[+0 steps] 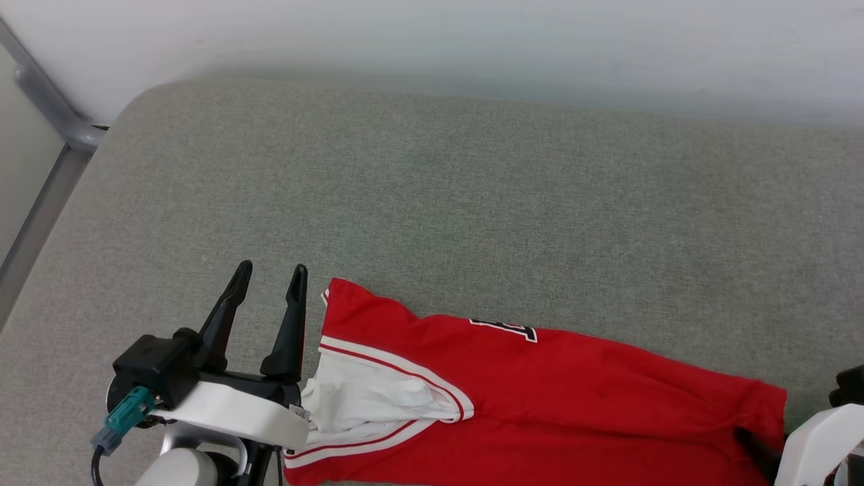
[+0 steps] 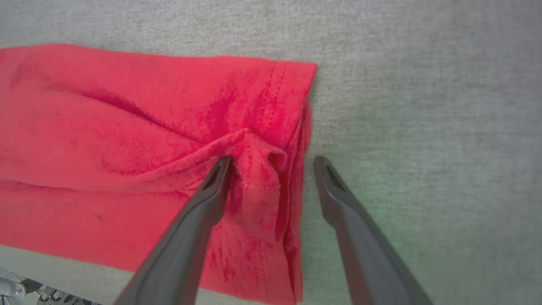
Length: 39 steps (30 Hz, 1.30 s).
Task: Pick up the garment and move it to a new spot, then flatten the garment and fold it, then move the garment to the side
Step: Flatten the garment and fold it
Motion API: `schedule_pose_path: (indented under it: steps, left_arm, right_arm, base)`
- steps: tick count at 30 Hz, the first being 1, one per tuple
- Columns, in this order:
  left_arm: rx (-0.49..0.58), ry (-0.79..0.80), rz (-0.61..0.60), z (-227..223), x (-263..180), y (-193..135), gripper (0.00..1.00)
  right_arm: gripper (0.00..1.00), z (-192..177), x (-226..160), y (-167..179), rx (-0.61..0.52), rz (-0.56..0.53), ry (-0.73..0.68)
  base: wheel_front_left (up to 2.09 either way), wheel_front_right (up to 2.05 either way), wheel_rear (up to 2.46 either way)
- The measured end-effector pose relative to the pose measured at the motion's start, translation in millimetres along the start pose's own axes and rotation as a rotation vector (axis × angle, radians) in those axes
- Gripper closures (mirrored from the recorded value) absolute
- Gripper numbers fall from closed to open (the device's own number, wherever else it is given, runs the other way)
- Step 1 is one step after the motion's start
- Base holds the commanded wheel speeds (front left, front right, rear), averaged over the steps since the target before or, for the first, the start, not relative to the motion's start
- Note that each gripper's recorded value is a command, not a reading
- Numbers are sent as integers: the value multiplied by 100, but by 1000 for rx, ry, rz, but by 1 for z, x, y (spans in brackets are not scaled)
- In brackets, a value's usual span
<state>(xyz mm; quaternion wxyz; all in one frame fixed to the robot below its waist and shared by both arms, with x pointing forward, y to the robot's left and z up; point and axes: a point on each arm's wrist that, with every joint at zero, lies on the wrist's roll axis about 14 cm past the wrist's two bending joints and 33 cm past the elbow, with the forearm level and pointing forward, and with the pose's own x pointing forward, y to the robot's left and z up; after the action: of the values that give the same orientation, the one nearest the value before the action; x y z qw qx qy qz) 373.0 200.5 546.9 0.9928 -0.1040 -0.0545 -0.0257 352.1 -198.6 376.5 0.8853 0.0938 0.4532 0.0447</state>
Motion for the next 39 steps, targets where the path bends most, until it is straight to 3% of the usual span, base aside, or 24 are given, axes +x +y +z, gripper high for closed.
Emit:
schedule_pose_path:
  steps: [5, 6, 7, 8, 18, 31, 35, 39]
  left_arm:
    - [11, 5, 3, -4, 2, 2, 0]
    - [14, 2, 3, -3, 2, 2, 0]
    - [17, -5, 3, -1, 3, 2, 0]
    - [16, -10, 0, 0, 3, 1, 0]
    - [45, -18, -28, 1, -6, -7, 0]
    - [58, -12, -62, -2, -12, -18, 0]
    - [57, -13, -64, -2, -13, -20, 0]
    - [54, -5, -65, -4, -18, -21, 0]
  right_arm:
    - [0, -16, 13, 8, -2, 29, 91]
    - [60, -16, 13, 10, -1, 33, 95]
    - [91, -16, 13, 11, 2, 39, 92]
    - [100, -16, 12, 13, 4, 44, 91]
    - [100, 13, -11, 17, 10, 59, -56]
    - [100, 25, -67, -81, 206, -174, -174]
    - [100, 25, -66, -62, 348, -52, -150]
    - [100, 22, -65, -18, 486, 206, -60]
  base:
    - [0, 0, 0]
    - [0, 0, 0]
    - [0, 0, 0]
    - [0, 0, 0]
    - [0, 0, 0]
    - [0, 0, 0]
    - [0, 0, 0]
    - [0, 0, 0]
